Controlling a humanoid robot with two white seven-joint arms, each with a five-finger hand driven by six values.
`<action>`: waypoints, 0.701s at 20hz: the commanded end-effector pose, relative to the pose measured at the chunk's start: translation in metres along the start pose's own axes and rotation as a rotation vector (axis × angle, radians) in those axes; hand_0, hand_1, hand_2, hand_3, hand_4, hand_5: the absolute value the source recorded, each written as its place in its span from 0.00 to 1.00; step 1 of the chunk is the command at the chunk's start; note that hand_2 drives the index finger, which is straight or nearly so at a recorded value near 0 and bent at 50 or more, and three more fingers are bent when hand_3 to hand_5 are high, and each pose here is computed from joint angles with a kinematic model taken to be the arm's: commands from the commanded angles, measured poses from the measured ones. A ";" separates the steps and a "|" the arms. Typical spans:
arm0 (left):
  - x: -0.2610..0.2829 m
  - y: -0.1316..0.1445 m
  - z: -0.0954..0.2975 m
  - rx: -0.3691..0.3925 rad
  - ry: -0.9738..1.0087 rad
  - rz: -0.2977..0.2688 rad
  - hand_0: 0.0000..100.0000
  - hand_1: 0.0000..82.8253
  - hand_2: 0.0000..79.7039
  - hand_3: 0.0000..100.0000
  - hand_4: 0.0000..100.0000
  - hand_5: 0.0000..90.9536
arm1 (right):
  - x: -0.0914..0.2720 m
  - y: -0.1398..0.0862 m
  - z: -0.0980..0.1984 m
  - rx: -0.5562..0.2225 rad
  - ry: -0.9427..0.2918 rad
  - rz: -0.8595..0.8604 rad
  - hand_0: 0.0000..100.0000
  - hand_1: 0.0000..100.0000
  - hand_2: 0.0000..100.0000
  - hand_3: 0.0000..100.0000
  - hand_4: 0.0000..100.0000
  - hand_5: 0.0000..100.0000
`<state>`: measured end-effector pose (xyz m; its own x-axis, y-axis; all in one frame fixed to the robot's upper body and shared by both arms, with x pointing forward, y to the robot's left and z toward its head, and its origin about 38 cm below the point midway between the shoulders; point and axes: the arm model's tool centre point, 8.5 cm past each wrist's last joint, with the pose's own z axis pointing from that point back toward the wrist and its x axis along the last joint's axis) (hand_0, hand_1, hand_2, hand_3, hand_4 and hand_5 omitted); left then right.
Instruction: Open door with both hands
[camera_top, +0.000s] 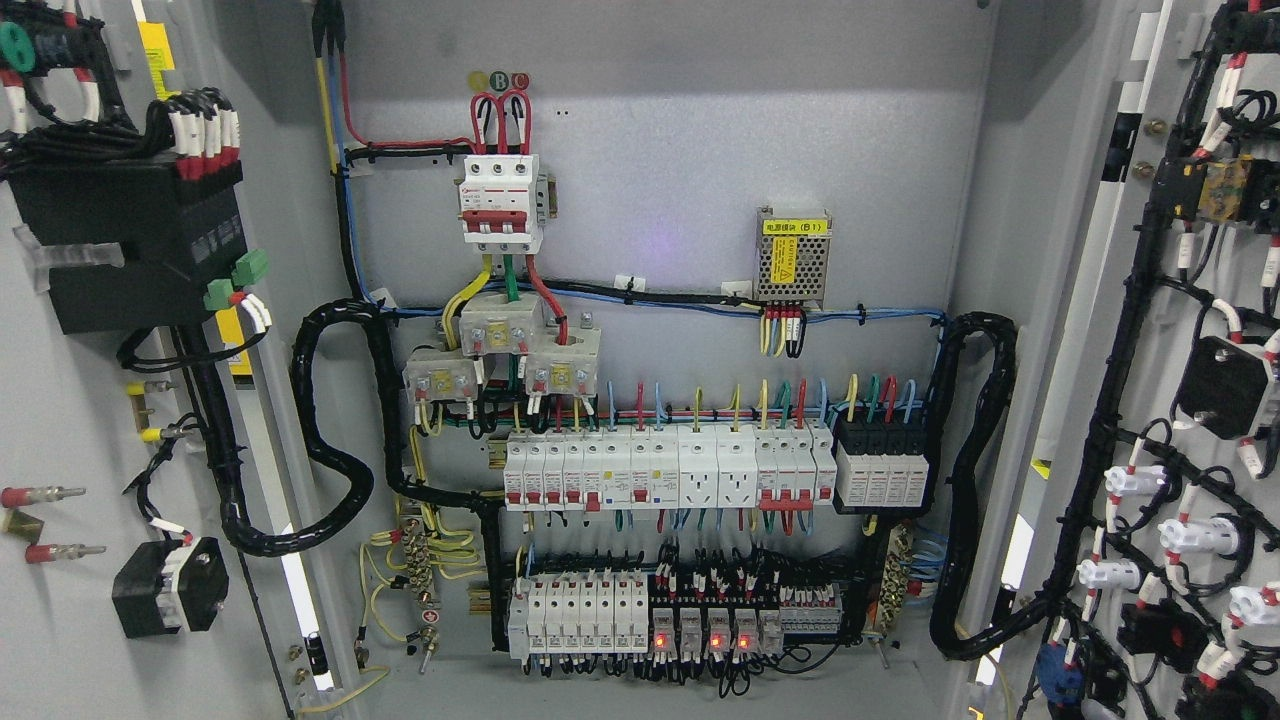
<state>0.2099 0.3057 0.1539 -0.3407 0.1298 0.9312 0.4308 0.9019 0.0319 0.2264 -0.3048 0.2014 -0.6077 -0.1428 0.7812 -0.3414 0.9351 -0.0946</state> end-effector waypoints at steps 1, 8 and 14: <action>0.029 0.038 0.025 0.131 -0.039 -0.084 0.00 0.00 0.00 0.00 0.00 0.00 | 0.012 -0.019 -0.002 -0.039 -0.033 0.029 0.22 0.02 0.00 0.00 0.00 0.00; 0.019 0.050 0.037 0.173 -0.004 -0.061 0.00 0.00 0.00 0.00 0.00 0.00 | 0.019 -0.033 0.001 -0.074 -0.041 0.059 0.22 0.02 0.00 0.00 0.00 0.00; 0.002 0.067 0.051 0.200 0.075 0.026 0.00 0.00 0.00 0.00 0.00 0.00 | 0.019 -0.035 0.003 -0.103 -0.048 0.029 0.22 0.02 0.00 0.00 0.00 0.00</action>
<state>0.2006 0.3507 0.1522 -0.3112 0.1299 0.9414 0.3476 0.9375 -0.0145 0.2269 -0.3282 0.2135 -0.6386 -0.1335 0.7578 -0.2859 0.9555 -0.0726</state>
